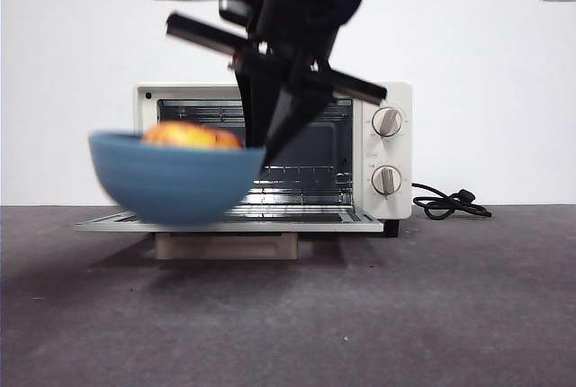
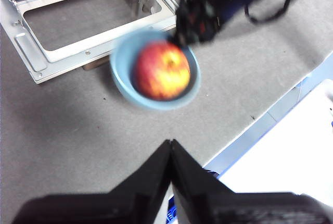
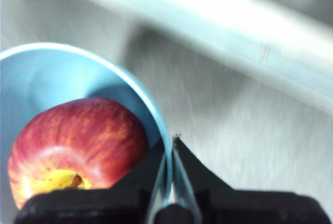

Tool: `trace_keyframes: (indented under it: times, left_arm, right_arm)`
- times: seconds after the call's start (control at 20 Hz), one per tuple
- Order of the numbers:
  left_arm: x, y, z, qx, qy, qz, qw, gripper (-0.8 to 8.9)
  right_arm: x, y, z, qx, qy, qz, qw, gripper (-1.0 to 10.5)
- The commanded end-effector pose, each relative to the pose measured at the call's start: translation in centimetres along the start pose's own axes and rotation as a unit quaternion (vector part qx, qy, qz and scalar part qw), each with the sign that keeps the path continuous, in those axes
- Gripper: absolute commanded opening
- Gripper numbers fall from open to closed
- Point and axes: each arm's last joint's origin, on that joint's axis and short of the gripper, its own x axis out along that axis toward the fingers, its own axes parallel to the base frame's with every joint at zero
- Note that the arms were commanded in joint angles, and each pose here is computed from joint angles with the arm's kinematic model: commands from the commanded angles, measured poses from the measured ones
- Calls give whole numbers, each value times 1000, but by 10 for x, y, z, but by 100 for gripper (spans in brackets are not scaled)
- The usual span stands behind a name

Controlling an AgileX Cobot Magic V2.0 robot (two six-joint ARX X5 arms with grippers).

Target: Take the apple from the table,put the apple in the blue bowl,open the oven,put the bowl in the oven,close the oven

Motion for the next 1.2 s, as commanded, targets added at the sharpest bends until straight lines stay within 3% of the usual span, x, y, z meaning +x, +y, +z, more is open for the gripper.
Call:
trace_keyframes:
  times: [0.05, 0.2, 0.4, 0.55, 0.75, 0.9, 1.2]
  left_arm:
    - [1, 0, -1, 0, 1, -4, 1000, -5]
    - [1, 0, 0, -6, 0, -5, 1000, -5]
    - [5, 2, 3, -8, 5, -5, 1000, -5]
    - [7, 2, 3, -9, 12, -5, 1000, -5]
    - [8, 3, 4, -7, 13, -4, 1000, -4]
    - [8, 3, 4, -4, 14, -5, 1000, -5]
    - [8, 3, 3, -2, 16, -5, 1000, -5]
  right_arm:
    - [-14, -17, 25, 30, -38, 5, 999, -12]
    - [-23, -38, 57, 64, -54, 18, 996, -12]
    - [-16, -55, 96, 92, -49, 1, 995, -12]
    - [-4, -69, 117, 139, -57, -2, 989, -12]
    - [10, -93, 128, 203, -53, 5, 978, -12]
    - [10, -107, 129, 229, -56, -8, 972, -12]
    - [8, -117, 133, 267, -80, -32, 960, -11]
